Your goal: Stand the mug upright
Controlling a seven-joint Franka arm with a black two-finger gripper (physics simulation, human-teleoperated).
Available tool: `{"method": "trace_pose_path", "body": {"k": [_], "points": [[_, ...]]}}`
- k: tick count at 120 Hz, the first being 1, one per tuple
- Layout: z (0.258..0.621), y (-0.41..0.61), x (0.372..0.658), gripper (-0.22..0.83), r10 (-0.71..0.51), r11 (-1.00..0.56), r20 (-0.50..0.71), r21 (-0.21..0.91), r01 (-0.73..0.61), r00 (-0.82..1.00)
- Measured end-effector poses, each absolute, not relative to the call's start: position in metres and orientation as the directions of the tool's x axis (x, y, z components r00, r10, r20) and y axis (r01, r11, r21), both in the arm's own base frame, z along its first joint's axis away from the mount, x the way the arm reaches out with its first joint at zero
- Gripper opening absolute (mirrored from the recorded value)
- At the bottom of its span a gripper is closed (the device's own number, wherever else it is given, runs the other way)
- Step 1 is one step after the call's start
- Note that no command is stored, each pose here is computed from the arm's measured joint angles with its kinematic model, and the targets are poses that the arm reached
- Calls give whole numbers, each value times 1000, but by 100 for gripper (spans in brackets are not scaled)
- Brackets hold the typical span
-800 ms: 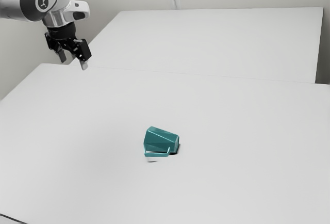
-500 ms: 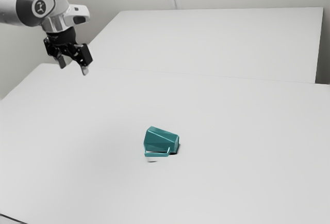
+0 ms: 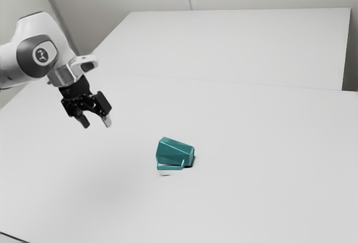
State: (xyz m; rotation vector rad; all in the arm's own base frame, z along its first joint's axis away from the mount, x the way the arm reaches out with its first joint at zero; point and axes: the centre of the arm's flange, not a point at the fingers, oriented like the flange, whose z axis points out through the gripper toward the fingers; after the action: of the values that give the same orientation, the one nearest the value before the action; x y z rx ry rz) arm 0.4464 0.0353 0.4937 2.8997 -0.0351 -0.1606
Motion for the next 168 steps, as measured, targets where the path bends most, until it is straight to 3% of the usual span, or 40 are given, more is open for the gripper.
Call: {"method": "trace_pose_path", "body": {"k": [12, 32, 73, 103, 168], "points": [[467, 34, 446, 62, -76, -965, -114, 259, -44, 991], [424, 42, 476, 62, -131, -956, -107, 278, -97, 986], [365, 46, 514, 62, -191, -902, 10, 393, -179, 982], [344, 44, 522, 62, -147, -824, 119, 535, -188, 982], [300, 5, 522, 62, -167, -701, 237, 654, -285, 957]]}}
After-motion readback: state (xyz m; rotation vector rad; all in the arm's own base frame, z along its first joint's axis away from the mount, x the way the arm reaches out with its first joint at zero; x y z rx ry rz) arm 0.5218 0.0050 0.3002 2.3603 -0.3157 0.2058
